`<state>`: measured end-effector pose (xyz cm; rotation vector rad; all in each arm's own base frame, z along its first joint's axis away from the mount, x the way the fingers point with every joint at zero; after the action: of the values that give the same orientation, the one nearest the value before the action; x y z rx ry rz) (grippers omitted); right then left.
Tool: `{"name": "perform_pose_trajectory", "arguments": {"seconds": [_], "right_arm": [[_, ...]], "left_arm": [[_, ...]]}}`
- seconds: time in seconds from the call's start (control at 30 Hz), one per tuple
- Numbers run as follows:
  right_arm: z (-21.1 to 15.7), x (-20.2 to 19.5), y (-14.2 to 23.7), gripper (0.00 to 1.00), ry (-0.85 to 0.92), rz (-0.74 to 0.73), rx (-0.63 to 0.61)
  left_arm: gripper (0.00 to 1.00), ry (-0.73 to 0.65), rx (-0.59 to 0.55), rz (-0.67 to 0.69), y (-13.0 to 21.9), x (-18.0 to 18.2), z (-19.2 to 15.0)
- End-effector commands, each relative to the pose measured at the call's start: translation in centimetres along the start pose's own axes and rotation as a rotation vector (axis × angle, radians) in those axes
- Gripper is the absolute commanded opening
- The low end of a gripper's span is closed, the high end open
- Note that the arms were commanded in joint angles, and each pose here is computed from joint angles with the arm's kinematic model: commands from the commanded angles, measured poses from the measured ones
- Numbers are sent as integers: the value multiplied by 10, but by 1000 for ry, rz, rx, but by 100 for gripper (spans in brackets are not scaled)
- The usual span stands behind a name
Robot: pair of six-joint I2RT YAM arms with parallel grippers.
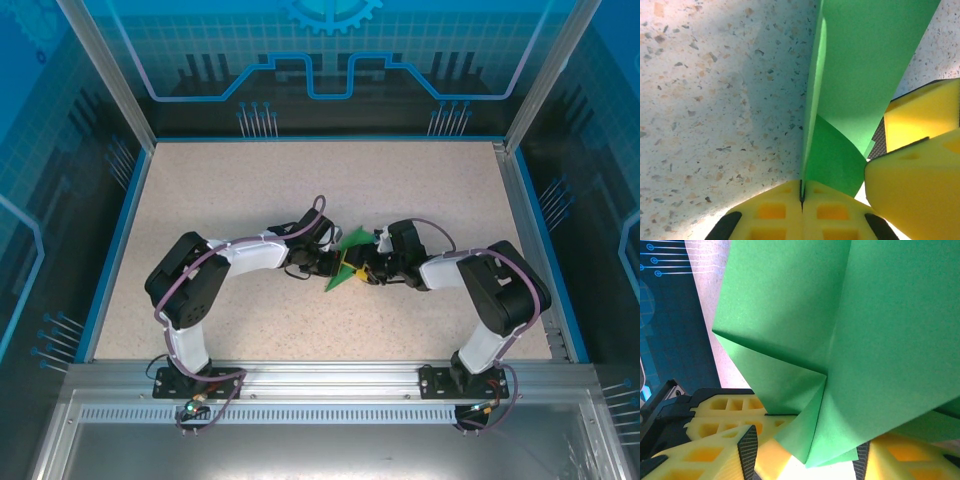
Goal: Fold a paper plane with a square sheet of paper (pick it up from the middle)
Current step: Move a paper plane to the center of the table.
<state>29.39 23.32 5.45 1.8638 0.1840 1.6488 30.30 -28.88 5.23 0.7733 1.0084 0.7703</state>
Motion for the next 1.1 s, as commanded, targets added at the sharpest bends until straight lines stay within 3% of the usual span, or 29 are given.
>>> {"name": "perform_pose_trajectory", "arguments": {"seconds": [0.0, 0.27, 0.63, 1.07], "right_arm": [[-7, 8, -3, 54, 10, 23, 23], [-7, 5, -8, 50, 3, -12, 23], [-8, -7, -9, 37, 40, -118, 16], [-9, -11, -8, 15, 47, -151, 13]], "left_arm": [[1, 5, -24, -41, 9, -6, 4], [1, 8, -34, -60, 13, -10, 5], [1, 25, -45, -96, 15, -15, 9], [1, 58, -51, -131, 16, -16, 9]]}}
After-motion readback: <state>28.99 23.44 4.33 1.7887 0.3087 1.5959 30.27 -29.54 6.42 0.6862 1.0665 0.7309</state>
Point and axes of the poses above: each hand's point on the last joint's axis, 136 mm out from that joint toward the fingers, its own y axis back along the fingers, its own x axis along the line the jaws close on, z = x × y, the point moved 2 cm from there along y, back along the fingers, and after that the axes turned 2 degrees about -y, right-handed, at the moved point
